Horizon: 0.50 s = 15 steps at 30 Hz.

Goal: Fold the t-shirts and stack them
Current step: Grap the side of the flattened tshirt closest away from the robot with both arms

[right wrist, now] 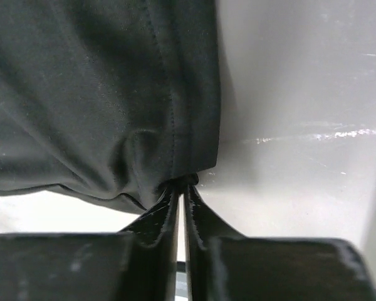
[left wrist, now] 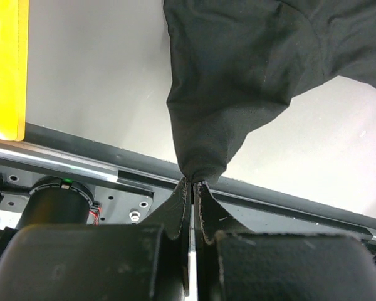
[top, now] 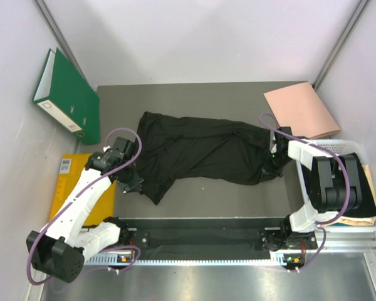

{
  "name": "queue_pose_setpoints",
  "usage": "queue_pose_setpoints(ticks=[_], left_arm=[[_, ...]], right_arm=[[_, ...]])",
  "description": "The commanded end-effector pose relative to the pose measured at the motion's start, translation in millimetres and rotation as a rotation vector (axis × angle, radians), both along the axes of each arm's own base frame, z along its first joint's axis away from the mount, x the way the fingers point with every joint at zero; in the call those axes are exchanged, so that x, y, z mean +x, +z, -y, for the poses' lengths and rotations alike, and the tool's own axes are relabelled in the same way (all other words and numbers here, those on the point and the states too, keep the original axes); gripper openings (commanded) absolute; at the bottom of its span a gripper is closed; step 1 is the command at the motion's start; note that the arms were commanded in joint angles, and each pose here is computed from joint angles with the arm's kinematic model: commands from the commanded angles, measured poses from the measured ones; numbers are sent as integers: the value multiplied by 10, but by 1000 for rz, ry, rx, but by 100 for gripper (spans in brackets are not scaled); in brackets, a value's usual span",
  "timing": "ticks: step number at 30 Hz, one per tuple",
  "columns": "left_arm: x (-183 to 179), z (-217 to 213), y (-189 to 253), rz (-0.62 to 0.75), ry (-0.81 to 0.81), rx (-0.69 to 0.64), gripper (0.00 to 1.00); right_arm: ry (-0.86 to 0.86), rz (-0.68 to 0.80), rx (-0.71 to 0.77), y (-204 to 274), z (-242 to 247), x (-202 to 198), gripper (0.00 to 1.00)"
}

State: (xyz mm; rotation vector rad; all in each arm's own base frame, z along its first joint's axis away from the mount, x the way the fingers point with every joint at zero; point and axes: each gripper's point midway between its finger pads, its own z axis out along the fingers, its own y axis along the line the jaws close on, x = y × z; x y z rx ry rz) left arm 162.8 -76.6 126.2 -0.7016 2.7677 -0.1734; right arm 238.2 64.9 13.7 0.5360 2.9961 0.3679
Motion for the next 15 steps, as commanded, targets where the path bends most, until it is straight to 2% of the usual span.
queue_pose_setpoints(ticks=[1, 8, 15], left_arm=[[30, -19, 48, 26, 1, 5, 0], [-128, -95, 123, -1, 31, 23, 0], [-44, -276, 434, 79, 60, 108, 0]], right_arm=[[23, 52, -54, -59, 36, 50, 0], [48, 59, -63, 249, 73, -179, 0], [55, 88, -57, 562, 69, -241, 0]])
